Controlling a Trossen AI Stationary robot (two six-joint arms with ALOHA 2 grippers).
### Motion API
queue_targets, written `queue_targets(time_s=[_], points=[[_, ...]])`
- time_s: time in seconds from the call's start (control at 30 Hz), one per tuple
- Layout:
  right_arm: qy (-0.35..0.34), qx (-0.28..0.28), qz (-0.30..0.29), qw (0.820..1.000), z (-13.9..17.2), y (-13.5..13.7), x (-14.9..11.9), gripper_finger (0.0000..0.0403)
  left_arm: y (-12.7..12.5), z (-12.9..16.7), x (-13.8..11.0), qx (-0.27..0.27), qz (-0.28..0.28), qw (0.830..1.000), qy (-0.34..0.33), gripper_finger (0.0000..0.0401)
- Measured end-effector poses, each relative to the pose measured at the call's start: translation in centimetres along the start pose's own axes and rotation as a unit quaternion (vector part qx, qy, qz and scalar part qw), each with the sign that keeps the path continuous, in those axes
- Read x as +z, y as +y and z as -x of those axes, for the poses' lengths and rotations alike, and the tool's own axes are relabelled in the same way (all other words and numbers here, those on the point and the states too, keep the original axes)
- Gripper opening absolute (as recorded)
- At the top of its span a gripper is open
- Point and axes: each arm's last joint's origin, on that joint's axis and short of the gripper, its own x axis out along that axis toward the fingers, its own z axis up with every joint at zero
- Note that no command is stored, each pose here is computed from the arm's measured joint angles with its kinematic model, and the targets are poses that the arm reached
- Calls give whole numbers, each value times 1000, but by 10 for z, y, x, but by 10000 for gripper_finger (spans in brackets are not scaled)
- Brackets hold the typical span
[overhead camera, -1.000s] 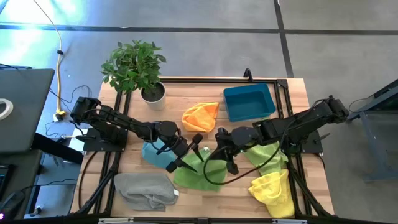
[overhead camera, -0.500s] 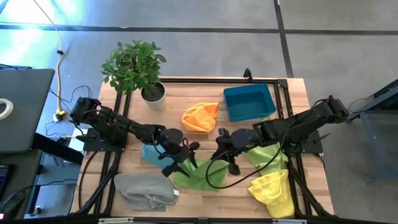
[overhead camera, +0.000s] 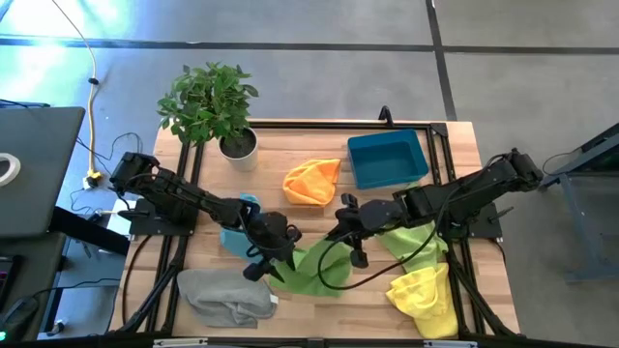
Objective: Fold microfiber towels
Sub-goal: Fold the green microfiber cloth
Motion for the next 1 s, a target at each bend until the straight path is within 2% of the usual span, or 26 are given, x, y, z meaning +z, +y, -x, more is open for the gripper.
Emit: queue_targets(time_s=[0.17, 0.23, 0.3, 0.4, 0.5, 0.57, 0.67, 0.73, 0.83, 0.9, 1.0], points=[[-121, 70, 55, 989, 4, 11, 23, 0, -7, -8, 11, -4, -49, 997, -54, 203], [-158, 99, 75, 980, 7, 16, 30, 0, -10, -8, 21, 24, -68, 993, -94, 203], [-164, 125, 75, 976, 9, 21, 31, 0, -11, -8, 25, 63, -74, 988, -116, 203], [-118, 153, 29, 981, 10, 27, 23, 0, -14, -5, 32, 94, -85, 981, -146, 203], [-32, 157, -16, 987, 8, 33, 6, 0, -17, -1, 40, 94, -98, 975, -177, 203], [15, 149, -24, 988, 8, 39, -4, 0, -19, 0, 41, 90, -101, 974, -181, 203], [62, 114, -11, 991, 9, 46, -17, 0, -19, 5, 48, 108, -129, 963, -208, 203], [73, 96, 29, 992, 10, 49, -22, 0, -16, 6, 49, 151, -140, 955, -213, 203], [83, 72, 141, 984, 12, 52, -28, 0, -11, 11, 53, 226, -154, 933, -233, 203], [76, 53, 224, 970, 12, 52, -29, 0, -6, 15, 55, 263, -160, 922, -237, 203], [66, 27, 318, 946, 12, 51, -27, 0, 3, 21, 57, 281, -155, 914, -249, 203]])
